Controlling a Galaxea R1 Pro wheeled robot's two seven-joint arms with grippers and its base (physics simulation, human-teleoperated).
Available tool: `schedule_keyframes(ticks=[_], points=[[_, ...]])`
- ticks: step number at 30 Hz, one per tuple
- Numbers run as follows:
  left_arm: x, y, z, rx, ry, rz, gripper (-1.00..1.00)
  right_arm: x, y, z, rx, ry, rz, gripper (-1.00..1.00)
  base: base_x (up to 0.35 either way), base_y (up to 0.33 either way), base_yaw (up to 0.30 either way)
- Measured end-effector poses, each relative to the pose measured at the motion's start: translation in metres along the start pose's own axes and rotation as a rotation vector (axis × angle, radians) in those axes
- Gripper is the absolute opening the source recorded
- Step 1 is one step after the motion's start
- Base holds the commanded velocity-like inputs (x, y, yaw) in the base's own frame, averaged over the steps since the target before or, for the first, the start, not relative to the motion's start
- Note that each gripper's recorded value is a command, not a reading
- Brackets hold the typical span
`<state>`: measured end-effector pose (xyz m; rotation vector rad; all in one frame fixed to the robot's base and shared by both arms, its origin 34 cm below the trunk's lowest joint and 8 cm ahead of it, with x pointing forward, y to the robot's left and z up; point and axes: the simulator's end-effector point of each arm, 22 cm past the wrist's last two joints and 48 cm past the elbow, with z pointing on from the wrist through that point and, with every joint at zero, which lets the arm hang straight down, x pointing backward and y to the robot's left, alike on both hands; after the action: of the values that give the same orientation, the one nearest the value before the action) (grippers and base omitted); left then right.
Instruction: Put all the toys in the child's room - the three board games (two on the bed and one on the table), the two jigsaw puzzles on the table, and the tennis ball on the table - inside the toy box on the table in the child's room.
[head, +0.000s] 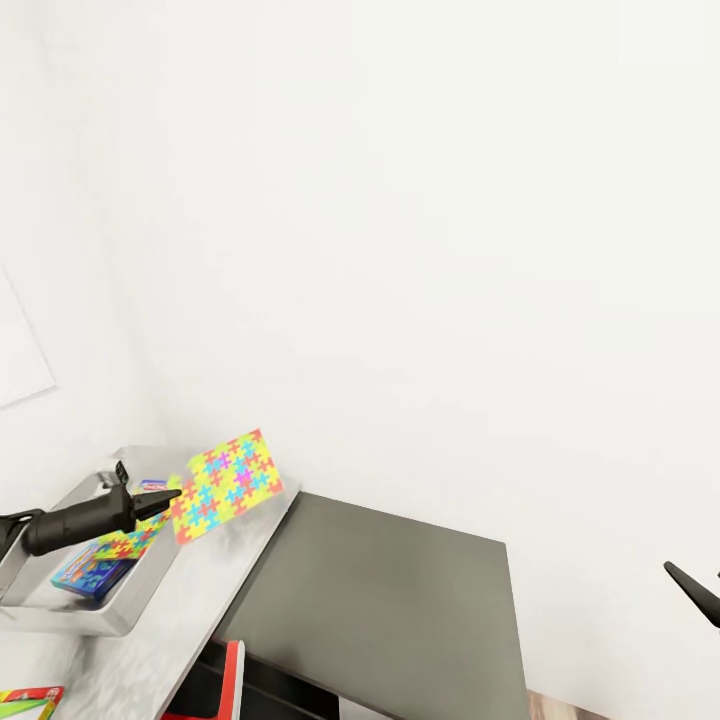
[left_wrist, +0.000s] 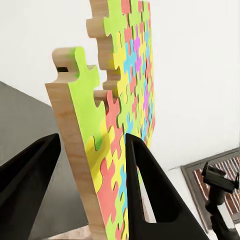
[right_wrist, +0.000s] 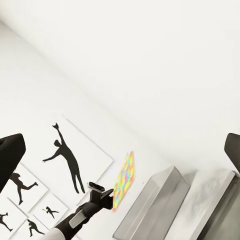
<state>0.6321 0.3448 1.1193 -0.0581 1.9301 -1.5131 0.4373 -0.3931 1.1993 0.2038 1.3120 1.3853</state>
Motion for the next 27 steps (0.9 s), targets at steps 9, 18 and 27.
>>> schedule_keyframes(ticks=[9, 18, 27], points=[[-0.063, 0.035, -0.029, -0.246, -0.165, -0.011, -1.0, 0.0, 0.0, 0.0, 0.0, 0.0, 0.001, 1.0, 0.0, 0.0, 0.0], [-0.084, 0.072, -0.064, -0.438, -0.271, -0.053, -1.0, 0.0, 0.0, 0.0, 0.001, -0.001, 0.001, 1.0, 0.0, 0.0, 0.0], [-0.097, 0.11, -0.115, -0.632, -0.398, -0.122, -1.0, 0.0, 0.0, 0.0, 0.001, -0.001, 0.002, 1.0, 0.0, 0.0, 0.0]])
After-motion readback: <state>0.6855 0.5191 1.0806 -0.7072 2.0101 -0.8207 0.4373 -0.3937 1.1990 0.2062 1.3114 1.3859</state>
